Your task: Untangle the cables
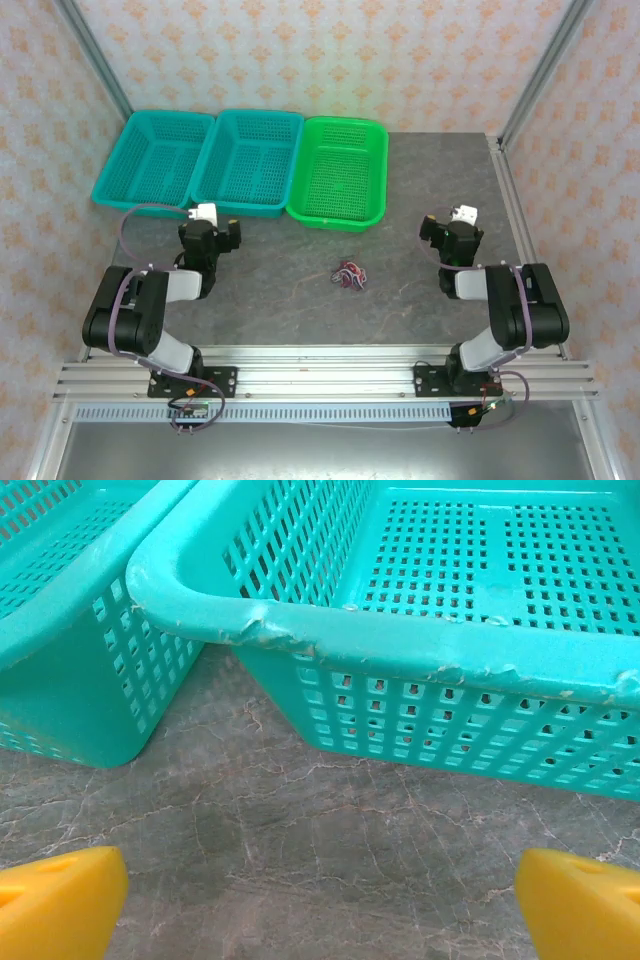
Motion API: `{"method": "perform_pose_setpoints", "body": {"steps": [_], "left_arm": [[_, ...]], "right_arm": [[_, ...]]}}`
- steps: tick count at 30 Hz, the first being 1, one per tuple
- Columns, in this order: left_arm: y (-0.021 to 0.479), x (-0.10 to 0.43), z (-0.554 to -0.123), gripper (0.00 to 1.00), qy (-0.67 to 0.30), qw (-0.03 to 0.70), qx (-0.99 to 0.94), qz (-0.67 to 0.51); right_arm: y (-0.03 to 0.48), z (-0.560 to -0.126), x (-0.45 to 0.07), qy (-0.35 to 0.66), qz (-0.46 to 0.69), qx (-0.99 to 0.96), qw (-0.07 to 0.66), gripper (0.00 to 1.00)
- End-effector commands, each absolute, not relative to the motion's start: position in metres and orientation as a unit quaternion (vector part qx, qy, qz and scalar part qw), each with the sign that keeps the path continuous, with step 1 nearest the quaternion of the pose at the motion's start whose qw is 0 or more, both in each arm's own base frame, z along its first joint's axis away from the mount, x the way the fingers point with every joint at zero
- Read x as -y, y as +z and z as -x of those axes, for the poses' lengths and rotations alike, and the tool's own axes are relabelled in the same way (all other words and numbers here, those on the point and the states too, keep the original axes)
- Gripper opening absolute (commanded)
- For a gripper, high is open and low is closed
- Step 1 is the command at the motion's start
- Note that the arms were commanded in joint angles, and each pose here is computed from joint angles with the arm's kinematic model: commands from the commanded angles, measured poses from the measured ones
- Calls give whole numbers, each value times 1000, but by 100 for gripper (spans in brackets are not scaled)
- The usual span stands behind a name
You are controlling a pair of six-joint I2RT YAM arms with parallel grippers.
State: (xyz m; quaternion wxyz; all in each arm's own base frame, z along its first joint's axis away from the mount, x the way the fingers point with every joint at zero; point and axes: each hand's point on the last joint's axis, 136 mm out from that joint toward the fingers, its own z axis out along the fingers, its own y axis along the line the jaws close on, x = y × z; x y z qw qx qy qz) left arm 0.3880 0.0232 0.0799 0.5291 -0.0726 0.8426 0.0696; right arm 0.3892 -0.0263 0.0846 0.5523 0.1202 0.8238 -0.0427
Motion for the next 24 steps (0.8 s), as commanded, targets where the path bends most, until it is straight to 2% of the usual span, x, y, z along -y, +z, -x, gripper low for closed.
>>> {"method": "perform_pose_setpoints", "body": {"steps": [1,17,21,24], "left_arm": [[94,-24,-394,100,71,544,-834,69],[94,-24,-394,100,71,543,-834,69],[94,-25,-394,100,71,543,-834,70],[95,-27,-393,100,73,546,-832,73]], "right_arm": [[89,-393,22,-32,-109,-821,559,99],[91,-389,37,-41,-146,-812,563,99],[121,-378,37,-41,-150,-808,568,99],[163,-353,45,-11,-230,-788,571,99]]}}
